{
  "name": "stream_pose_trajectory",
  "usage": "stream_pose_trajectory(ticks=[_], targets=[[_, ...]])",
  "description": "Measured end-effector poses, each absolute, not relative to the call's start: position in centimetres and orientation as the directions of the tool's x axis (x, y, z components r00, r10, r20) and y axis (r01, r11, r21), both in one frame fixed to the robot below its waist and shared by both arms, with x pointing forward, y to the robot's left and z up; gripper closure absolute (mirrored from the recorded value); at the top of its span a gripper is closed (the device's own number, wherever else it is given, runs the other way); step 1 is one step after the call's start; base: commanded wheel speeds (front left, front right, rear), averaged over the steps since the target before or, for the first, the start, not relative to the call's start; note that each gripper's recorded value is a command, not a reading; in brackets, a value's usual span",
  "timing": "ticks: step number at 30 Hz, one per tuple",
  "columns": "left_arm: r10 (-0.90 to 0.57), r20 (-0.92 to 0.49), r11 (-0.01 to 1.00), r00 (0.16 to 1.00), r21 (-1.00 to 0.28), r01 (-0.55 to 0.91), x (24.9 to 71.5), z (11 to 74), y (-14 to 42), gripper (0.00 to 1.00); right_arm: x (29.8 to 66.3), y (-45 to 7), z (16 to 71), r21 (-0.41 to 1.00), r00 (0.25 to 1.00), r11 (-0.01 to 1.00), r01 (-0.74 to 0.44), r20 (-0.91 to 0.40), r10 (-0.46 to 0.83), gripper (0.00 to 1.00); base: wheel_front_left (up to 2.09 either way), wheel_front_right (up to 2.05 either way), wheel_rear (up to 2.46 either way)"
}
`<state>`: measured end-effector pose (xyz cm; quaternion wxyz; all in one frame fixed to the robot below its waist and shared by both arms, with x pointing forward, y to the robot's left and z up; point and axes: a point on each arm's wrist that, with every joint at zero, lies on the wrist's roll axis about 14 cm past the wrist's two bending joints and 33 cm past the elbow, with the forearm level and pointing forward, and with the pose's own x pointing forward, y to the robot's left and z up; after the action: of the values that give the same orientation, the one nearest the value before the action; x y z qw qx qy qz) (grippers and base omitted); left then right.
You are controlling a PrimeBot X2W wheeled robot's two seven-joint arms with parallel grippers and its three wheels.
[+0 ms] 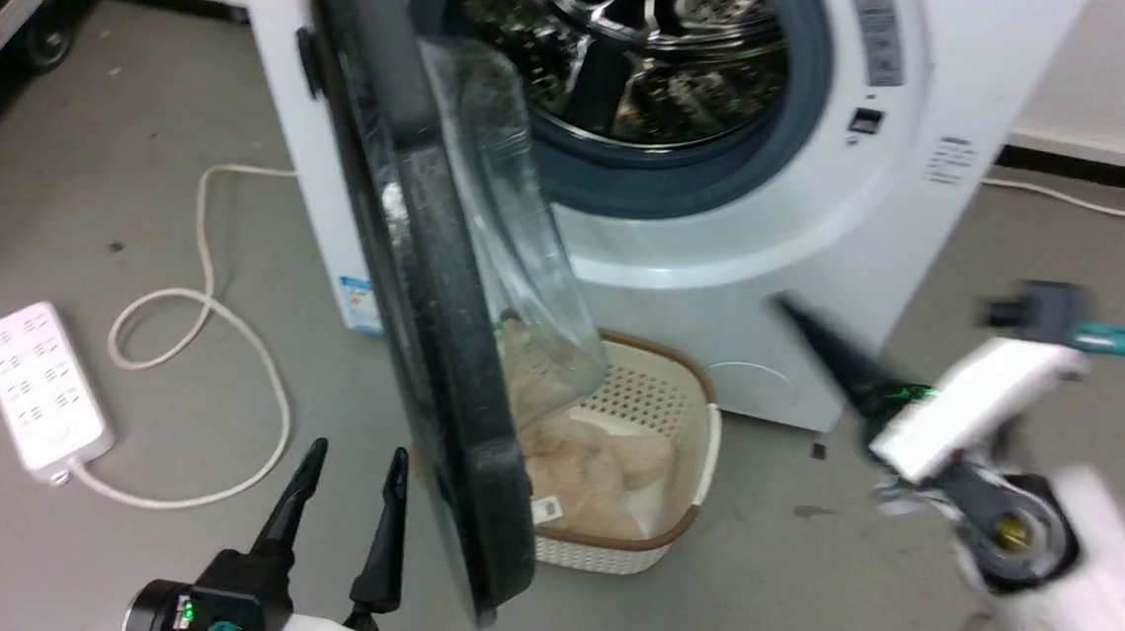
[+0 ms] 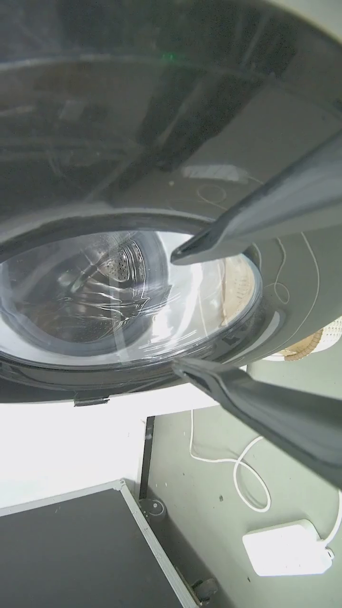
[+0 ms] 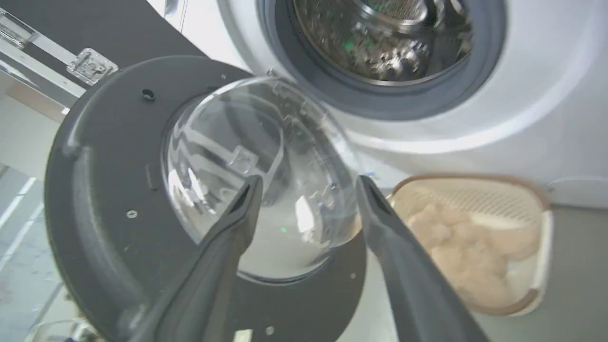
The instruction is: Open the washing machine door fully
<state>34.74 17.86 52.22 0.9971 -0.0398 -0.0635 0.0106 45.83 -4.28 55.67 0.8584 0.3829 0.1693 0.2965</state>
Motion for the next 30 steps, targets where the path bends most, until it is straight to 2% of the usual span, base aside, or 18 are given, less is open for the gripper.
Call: stream_pose_trajectory(ticks=[1,2,3,4,5,12,15,19,25,30], targets=[[0.019,0.128,0.997,0.992,-0.081,-0.009,34.8,52.3,17.8,0.00,46.1,-6.0,56.2,0.698,0.810,0.595,-0.399,-0.037,0.585,0.00,0.00,0.00,0.00],[0.019,0.128,0.997,0.992,-0.081,-0.009,34.8,52.3,17.8,0.00,46.1,-6.0,56.2,0.698,0.810,0.595,-0.399,-0.037,0.585,0.00,0.00,0.00,0.00],[0.012,0.135,0.997,0.991,-0.082,0.000,34.9,52.5,17.7,0.00,46.1,-9.0,57.2,0.550,0.870,0.721,-0.421,0.021,0.492,0.00,0.00,0.00,0.00],[0.012,0.135,0.997,0.991,-0.082,0.000,34.9,52.5,17.7,0.00,46.1,-9.0,57.2,0.550,0.870,0.721,-0.421,0.021,0.492,0.00,0.00,0.00,0.00],[0.005,0.147,0.996,0.989,-0.083,0.007,34.9,52.9,17.6,0.00,45.6,-11.8,57.8,0.389,0.906,0.824,-0.412,0.079,0.416,0.00,0.00,0.00,0.00],[-0.024,0.163,0.996,0.986,-0.084,0.038,34.5,53.3,17.1,0.00,42.0,-18.1,57.7,0.098,0.954,0.965,-0.242,0.207,0.218,0.00,0.00,0.00,0.00],[-0.037,0.167,0.995,0.985,-0.087,0.052,34.5,53.4,16.8,0.00,40.0,-19.1,56.8,0.059,0.965,0.985,-0.160,0.219,0.144,0.00,0.00,0.00,0.00],[-0.045,0.156,0.994,0.987,-0.089,0.059,34.4,53.0,16.6,0.00,37.4,-18.7,54.1,0.045,0.983,0.995,-0.084,0.170,0.075,0.00,0.00,0.00,0.00],[-0.050,0.137,0.994,0.989,-0.091,0.063,34.5,52.4,16.5,0.00,35.1,-18.8,51.4,-0.006,0.994,0.999,-0.054,0.098,0.054,0.00,0.00,0.00,0.00],[-0.046,0.130,0.994,0.990,-0.091,0.058,34.4,52.2,16.6,0.00,34.8,-19.1,51.1,0.059,0.995,0.997,-0.042,0.096,0.036,0.00,0.00,0.00,0.00]])
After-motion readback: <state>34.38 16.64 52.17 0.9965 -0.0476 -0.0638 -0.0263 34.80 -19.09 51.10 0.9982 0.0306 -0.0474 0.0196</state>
